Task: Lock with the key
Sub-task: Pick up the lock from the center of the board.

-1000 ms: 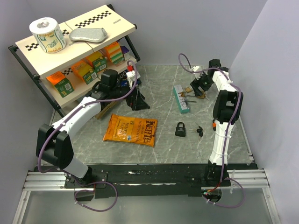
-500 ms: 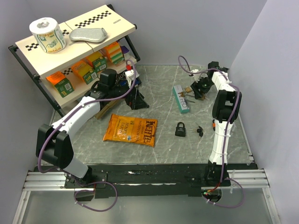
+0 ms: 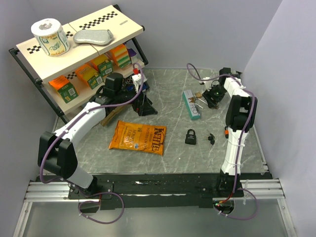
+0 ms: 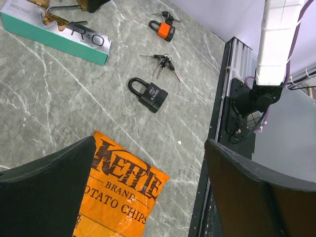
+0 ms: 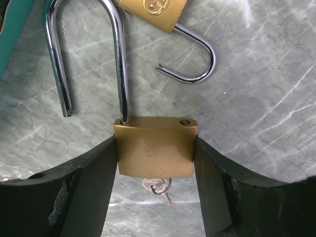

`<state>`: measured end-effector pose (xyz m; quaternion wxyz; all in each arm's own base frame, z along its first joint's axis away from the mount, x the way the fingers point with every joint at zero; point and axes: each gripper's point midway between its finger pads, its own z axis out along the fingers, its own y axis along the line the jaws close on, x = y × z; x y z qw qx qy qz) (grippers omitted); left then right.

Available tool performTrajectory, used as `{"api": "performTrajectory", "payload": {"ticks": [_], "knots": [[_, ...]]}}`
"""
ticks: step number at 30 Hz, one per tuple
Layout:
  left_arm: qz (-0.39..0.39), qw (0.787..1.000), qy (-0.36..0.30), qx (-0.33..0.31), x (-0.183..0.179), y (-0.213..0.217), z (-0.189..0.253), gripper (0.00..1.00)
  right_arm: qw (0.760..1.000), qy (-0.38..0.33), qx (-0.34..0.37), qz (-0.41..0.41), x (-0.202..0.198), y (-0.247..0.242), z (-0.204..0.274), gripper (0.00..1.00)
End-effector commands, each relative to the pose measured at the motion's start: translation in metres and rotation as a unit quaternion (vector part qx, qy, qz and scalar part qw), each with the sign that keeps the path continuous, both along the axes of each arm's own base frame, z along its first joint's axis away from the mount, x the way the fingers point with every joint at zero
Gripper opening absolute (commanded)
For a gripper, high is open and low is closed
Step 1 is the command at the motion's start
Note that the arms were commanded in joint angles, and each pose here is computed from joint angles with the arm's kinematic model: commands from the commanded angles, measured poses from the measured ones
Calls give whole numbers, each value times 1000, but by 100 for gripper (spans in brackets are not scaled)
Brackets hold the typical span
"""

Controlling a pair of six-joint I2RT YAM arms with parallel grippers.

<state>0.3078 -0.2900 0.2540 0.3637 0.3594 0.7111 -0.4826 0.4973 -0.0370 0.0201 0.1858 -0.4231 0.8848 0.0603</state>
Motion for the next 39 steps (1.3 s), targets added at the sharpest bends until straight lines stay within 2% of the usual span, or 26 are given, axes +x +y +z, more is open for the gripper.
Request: {"api": "performTrajectory", "payload": {"ticks": [1,9,13,16,20,23,24,26,27,29,30,33,39], "knots": [[-10,999,-39,-26,-5,1,29,96,998,45,-33,3,-35,-14,9,66],[-10,999,-36,-29,-6,1,30,96,998,63,-22,4,-67,-10,7,66],[-7,999,-34,-30,-6,1,30,96,998,66,-23,-4,-77,-13,3,89],[-8,999,-31,-31,-7,1,30,96,997,74,-16,-3,-79,-11,0,88],[-5,999,-30,-31,-6,0,31,96,997,75,-12,-7,-74,-12,-2,77],[-4,999,-27,-31,-5,0,29,96,998,66,-16,-13,-66,-15,0,60],[-2,999,-27,-31,-5,0,30,96,998,61,-19,-17,-64,-17,1,50],[6,999,-26,-29,-3,1,29,96,998,55,-16,-27,-61,-19,7,43],[12,999,-23,-28,-1,2,29,96,998,56,-11,-35,-61,-22,10,36],[19,999,-22,-25,1,2,27,96,997,46,1,-56,-57,-30,23,27],[19,999,-25,-23,1,2,27,96,997,43,3,-62,-57,-32,28,16],[19,999,-28,-18,4,2,23,96,997,17,13,-74,-55,-40,48,2],[12,999,-37,-13,8,1,24,96,995,-23,49,-82,-55,-35,82,0]]}}
